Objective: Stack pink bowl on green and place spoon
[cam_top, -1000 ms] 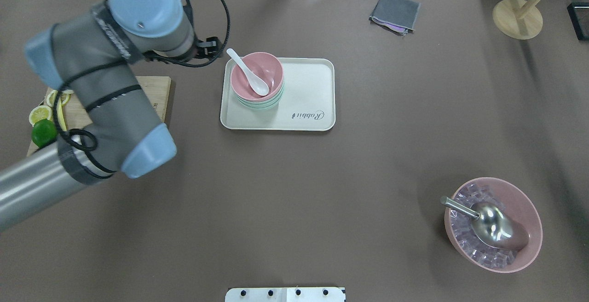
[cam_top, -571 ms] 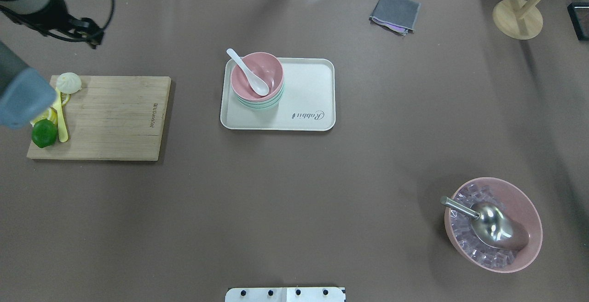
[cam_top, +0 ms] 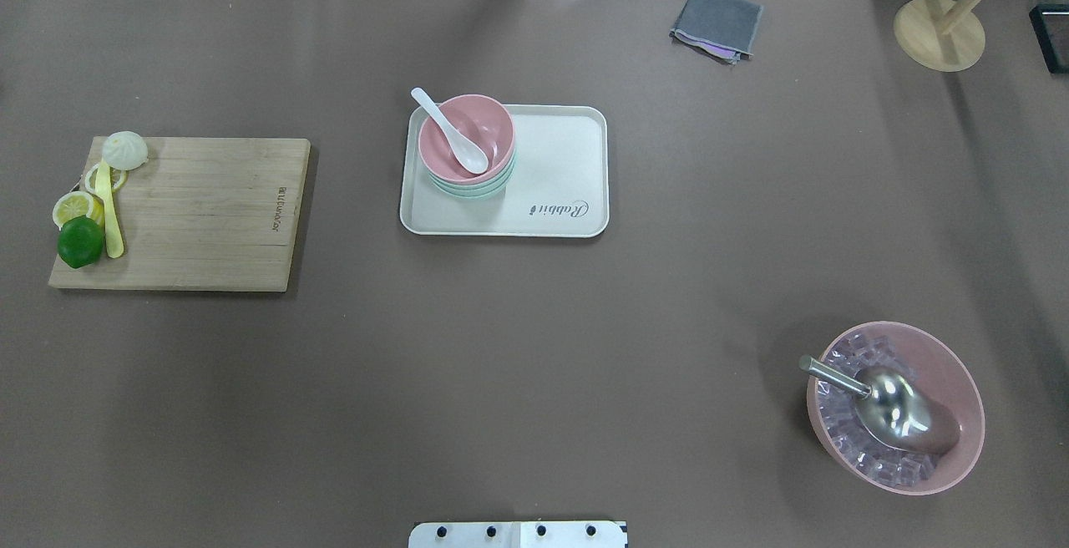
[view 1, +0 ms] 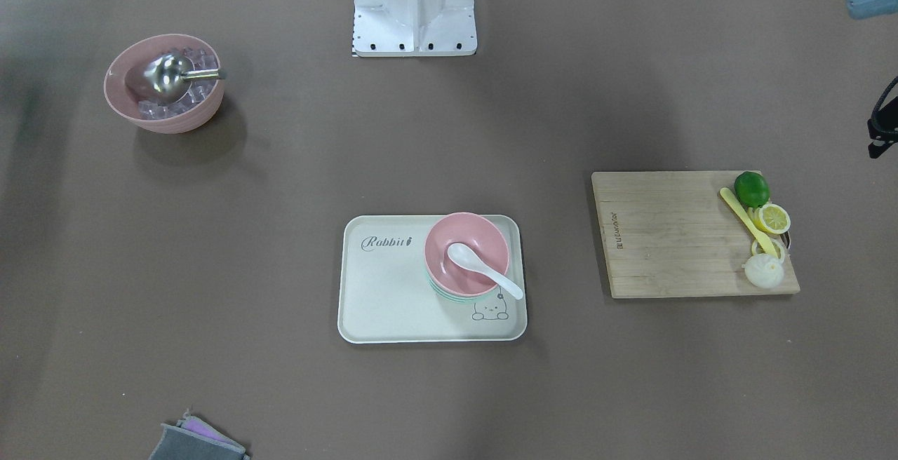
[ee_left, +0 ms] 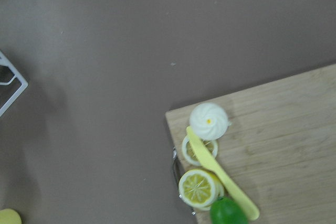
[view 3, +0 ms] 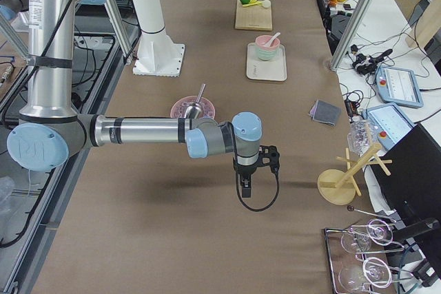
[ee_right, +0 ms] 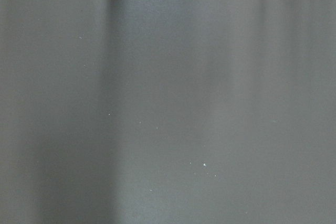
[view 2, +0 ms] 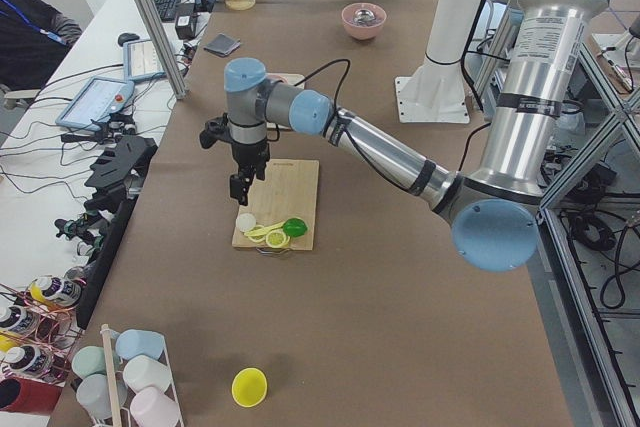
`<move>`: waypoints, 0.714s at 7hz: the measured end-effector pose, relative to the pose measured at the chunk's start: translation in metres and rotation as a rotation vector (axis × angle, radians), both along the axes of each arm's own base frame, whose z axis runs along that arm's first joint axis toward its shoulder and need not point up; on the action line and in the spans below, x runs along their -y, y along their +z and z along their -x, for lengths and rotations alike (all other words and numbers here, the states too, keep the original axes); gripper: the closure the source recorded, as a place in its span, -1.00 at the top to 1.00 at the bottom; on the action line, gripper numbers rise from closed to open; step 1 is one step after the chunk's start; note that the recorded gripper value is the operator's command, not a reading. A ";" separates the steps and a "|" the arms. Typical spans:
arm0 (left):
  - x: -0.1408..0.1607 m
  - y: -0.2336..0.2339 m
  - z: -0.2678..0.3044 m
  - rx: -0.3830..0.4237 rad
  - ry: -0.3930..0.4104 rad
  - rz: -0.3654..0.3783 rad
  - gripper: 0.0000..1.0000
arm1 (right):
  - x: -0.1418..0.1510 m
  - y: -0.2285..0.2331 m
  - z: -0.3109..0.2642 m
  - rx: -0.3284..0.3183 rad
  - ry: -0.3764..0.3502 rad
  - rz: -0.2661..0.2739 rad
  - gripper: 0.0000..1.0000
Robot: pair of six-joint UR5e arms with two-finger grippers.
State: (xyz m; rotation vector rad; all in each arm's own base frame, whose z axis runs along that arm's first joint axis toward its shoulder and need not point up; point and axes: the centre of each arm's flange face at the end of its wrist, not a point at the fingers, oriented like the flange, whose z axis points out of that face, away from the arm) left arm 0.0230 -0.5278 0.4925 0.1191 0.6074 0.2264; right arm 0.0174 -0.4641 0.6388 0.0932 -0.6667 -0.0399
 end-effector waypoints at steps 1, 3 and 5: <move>-0.015 0.028 0.012 -0.004 -0.008 0.038 0.96 | -0.007 0.003 -0.011 0.010 0.003 -0.003 1.00; -0.058 0.073 0.033 -0.113 -0.036 0.058 0.96 | -0.022 0.013 -0.023 0.020 0.006 -0.002 1.00; -0.085 0.098 0.044 -0.233 -0.056 0.082 0.96 | -0.030 0.021 -0.028 0.015 -0.005 -0.003 1.00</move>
